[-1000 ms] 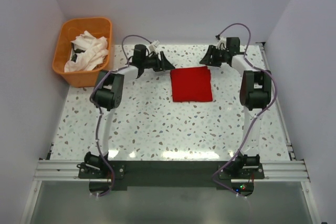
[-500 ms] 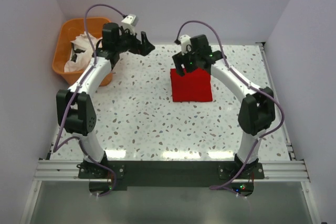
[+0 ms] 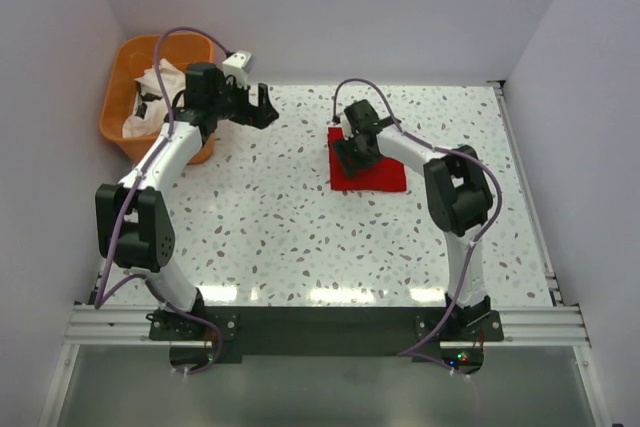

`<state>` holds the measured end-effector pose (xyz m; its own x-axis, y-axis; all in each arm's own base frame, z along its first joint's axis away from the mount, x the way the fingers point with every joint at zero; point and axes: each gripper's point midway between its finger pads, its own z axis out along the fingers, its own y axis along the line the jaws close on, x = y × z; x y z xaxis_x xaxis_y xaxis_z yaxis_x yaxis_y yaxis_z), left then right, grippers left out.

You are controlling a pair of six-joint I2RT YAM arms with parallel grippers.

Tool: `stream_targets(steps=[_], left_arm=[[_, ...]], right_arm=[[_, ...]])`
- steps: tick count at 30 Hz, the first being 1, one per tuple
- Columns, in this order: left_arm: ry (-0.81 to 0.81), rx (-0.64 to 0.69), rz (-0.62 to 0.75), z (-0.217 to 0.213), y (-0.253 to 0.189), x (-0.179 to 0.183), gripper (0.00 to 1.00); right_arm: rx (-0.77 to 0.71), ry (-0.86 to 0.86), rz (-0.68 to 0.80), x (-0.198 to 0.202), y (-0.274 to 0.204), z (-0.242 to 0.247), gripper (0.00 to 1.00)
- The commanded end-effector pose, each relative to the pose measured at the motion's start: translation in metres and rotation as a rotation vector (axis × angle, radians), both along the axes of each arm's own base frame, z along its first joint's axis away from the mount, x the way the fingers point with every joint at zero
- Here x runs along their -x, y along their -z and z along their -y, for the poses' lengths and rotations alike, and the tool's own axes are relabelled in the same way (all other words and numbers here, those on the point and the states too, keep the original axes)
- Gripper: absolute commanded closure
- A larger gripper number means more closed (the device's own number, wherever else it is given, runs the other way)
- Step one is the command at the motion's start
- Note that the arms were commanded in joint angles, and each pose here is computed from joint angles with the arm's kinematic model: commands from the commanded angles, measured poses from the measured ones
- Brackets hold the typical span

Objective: Fold and stack the t-shirts
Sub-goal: Neatly place the folded tshirt to the corner

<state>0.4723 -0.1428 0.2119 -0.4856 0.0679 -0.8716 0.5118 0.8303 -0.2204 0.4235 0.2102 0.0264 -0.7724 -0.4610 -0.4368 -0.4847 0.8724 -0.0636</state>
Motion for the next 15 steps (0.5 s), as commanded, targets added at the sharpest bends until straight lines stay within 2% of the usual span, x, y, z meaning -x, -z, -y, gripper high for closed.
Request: stream_targets(steps=[1,11,12,15], left_arm=[[-0.006,-0.016,0.068,-0.003,-0.022,0.000,0.00],[0.030,-0.048,0.035,-0.001,-0.005,-0.011,0.00],[0.036,-0.047,0.040,0.000,-0.008,-0.013,0.00],[0.048,-0.051,0.029,0.001,-0.003,-0.018,0.00]], right_arm=[[0.070,0.122,-0.026,-0.016,0.021,0.044,0.29],[0.139,0.153,-0.093,-0.028,0.015,0.181,0.30],[0.144,0.183,-0.104,-0.028,0.016,0.204,0.31],[0.160,0.162,-0.113,-0.031,0.017,0.233,0.34]])
